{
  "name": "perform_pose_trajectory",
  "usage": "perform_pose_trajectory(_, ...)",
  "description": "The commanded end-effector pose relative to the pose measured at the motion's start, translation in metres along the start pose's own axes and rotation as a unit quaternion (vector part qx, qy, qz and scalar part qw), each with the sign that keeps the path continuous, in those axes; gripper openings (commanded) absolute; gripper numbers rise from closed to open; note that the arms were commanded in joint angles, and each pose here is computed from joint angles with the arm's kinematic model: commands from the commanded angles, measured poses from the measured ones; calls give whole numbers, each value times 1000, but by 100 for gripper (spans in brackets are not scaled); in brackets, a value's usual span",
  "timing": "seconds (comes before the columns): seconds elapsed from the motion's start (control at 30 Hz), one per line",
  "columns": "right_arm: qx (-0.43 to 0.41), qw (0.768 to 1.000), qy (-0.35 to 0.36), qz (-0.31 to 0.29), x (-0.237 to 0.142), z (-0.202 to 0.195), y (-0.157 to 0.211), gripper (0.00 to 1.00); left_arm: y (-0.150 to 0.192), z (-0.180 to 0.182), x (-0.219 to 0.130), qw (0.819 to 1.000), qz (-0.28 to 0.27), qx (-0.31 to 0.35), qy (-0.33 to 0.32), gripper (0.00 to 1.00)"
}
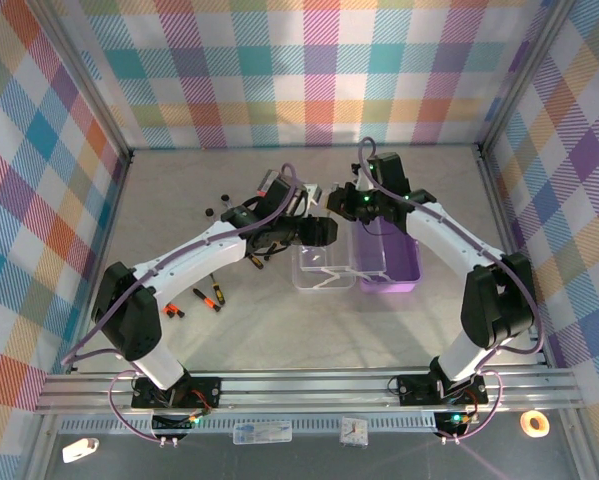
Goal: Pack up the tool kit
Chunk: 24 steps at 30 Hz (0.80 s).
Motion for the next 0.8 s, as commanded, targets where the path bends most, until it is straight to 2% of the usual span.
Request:
perform_pose_trajectory(0.0, -71, 996, 32, -34, -24, 16, -23, 2, -8, -11, -45, 997, -67, 32, 6, 77)
perform_pose_trajectory(0.1, -93, 993, 65, -33, -34, 13, -28, 2, -8, 4, -69, 992, -121, 38, -24, 86)
perform_pose_trajectory(0.23, -113, 986, 123, -30, -46, -2, -29, 3, -10, 36, -98, 973, -203, 20, -107, 98)
perform_pose_trajectory(0.33, -122, 978, 165, -27, -55, -17, -27, 3, -6, 55, -111, 960, -237, 4, -147, 100)
perform_pose_trajectory(0.53, -102, 960, 261, -18, -81, -62, -21, 3, -1, 82, -119, 946, -252, -23, -203, 100)
perform_pose_trajectory(0.67, -88, 946, 312, -5, -96, -94, -11, 3, -3, 83, -119, 947, -250, -27, -200, 100)
perform_pose_trajectory(0.77, -62, 944, 323, 10, -97, -119, -1, 3, -6, 84, -120, 947, -251, -32, -200, 100)
Point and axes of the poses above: each hand's point on the last joint's axis, 136 mm out from that joint toward the fingers, its own x axis out along the fingers, its own z axis along the line the jaws close on, y = z × x, the point moved 5 cm from there along -x, back along the fingers, and after that the axes turned 13 degrees about -x, right-handed, at the moved point
